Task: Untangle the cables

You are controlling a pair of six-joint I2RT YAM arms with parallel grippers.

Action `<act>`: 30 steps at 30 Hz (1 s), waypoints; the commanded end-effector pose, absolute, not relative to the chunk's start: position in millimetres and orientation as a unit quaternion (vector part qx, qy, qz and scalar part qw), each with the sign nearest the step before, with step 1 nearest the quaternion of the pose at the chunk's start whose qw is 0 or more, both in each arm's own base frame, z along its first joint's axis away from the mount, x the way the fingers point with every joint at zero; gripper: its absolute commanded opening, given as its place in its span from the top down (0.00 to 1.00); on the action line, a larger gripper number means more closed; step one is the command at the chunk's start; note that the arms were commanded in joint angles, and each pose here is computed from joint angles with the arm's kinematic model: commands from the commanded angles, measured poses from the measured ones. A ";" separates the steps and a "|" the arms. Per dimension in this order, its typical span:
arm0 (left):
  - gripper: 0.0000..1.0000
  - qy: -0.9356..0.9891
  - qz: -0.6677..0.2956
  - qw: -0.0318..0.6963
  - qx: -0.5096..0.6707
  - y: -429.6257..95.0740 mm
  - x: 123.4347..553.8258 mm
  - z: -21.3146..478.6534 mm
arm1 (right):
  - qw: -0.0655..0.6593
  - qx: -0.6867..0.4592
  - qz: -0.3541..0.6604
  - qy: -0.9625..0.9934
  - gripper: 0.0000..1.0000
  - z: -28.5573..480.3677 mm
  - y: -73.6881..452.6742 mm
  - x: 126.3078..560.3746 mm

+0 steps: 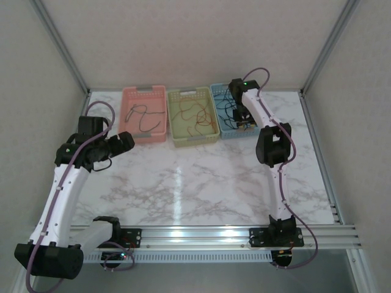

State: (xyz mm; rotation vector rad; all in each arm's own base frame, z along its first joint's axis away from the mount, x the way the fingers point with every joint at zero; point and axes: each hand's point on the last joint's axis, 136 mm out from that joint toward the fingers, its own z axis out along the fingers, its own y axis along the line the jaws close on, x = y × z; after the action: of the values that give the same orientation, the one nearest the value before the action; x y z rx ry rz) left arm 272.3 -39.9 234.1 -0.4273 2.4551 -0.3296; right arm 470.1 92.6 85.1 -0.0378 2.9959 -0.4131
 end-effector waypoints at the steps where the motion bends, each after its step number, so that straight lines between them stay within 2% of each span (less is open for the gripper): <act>1: 0.15 0.931 -0.108 0.312 -0.155 -35.2 273.1 233.2 | 0.037 -0.022 -0.133 0.990 0.64 68.7 95.0 465.0; 4: 0.15 0.932 -0.104 0.309 -0.156 -34.0 272.3 231.1 | 0.033 -0.023 -0.132 0.990 0.66 65.1 95.2 463.5; 8: 0.15 0.932 -0.104 0.310 -0.156 -33.7 272.3 232.0 | 0.036 -0.024 -0.132 0.990 0.73 64.6 95.7 465.5; 15: 0.15 0.932 -0.097 0.311 -0.155 -31.6 271.1 233.5 | 0.062 -0.016 -0.121 0.991 1.00 78.0 100.3 477.1; 27: 0.15 0.933 -0.094 0.311 -0.156 -30.4 267.6 233.6 | 0.186 0.041 -0.070 0.979 1.00 131.2 110.0 531.9; 30: 0.15 0.933 -0.093 0.310 -0.155 -29.9 266.5 232.7 | 0.193 0.050 -0.050 0.979 1.00 135.8 112.1 536.3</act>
State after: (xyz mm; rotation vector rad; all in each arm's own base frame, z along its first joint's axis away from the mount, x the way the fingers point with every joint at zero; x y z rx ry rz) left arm 272.6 -33.7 233.4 -0.4193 2.4528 -0.2775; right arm 530.6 113.7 145.8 0.0806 2.7331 -0.1845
